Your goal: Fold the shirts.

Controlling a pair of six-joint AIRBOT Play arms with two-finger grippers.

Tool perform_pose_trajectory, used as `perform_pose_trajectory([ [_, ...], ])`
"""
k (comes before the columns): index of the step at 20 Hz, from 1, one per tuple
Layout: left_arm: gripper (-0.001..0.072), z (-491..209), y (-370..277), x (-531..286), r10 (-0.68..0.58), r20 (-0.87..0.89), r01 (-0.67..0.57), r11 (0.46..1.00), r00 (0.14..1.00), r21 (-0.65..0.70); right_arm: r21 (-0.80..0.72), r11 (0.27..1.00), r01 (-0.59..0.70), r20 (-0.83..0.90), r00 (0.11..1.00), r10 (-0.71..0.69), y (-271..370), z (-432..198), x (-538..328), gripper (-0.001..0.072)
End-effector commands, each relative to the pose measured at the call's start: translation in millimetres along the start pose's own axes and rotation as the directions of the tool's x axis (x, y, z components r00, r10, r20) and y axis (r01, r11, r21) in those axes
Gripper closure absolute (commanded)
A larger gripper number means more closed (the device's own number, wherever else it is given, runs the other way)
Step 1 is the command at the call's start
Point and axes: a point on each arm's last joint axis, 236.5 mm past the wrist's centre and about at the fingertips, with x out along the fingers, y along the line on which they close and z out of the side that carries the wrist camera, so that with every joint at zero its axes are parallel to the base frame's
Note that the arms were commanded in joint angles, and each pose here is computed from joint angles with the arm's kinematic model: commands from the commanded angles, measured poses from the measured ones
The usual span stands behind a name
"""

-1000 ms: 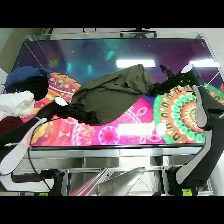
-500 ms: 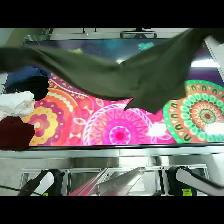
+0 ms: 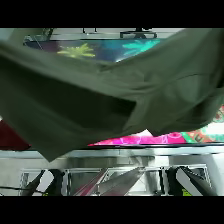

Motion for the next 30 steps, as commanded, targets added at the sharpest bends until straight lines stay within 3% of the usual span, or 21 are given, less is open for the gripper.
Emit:
perform_pose_trajectory([
  [1,0.0686,-103,117,62,0.083,-0.278,-0.136,0.975,0.957,-0.174,0.166,0.974,0.153,-0.265,0.958,-0.105,-94,-121,83,0.0689],
  [5,0.0692,-201,260,136,0.136,-0.482,-0.276,0.932,0.866,-0.234,0.294,0.821,0.489,-0.356,0.854,-0.380,-252,-232,135,0.0688],
  [6,0.0575,-211,277,149,0.096,-0.504,-0.264,0.925,0.858,-0.272,0.334,0.791,0.512,-0.360,0.845,-0.395,-271,-245,138,0.0578],
  [7,0.0368,-217,291,157,0.053,-0.526,-0.260,0.908,0.849,-0.328,0.361,0.769,0.527,-0.363,0.839,-0.405,-285,-252,137,0.0273],
  [8,0.0368,-221,299,161,0.006,-0.550,-0.250,0.894,0.835,-0.371,0.369,0.755,0.542,-0.373,0.830,-0.414,-295,-257,131,0.0126],
  [11,0.0368,-215,311,144,-0.059,-0.602,-0.288,0.838,0.796,-0.463,0.331,0.754,0.567,-0.454,0.796,-0.400,-306,-263,90,0.0124],
  [14,0.0368,-236,311,96,-0.013,-0.744,-0.457,0.781,0.668,-0.425,0.302,0.730,0.613,-0.586,0.723,-0.365,-311,-280,31,0.0124],
  [16,0.0368,-269,296,62,-0.010,-0.831,-0.563,0.731,0.556,-0.386,0.293,0.701,0.650,-0.669,0.663,-0.335,-315,-300,-4,0.0125],
  [22,0.0368,-415,216,-20,-0.013,-0.932,-0.770,0.560,0.361,-0.307,0.274,0.679,0.681,-0.753,0.592,-0.289,-321,-345,-38,0.0126],
  [24,0.0368,-455,193,-33,-0.020,-0.937,-0.796,0.522,0.348,-0.307,0.280,0.679,0.679,-0.759,0.590,-0.276,-318,-348,-38,0.0127],
  [28,0.0368,-506,168,-40,0.014,-0.956,-0.804,0.544,0.293,-0.239,0.286,0.682,0.673,-0.771,0.584,-0.253,-313,-351,-40,0.0126],
  [30,0.0368,-518,159,-26,0.028,-0.947,-0.794,0.552,0.321,-0.253,0.287,0.682,0.673,-0.771,0.585,-0.253,-313,-351,-39,0.0126],
])
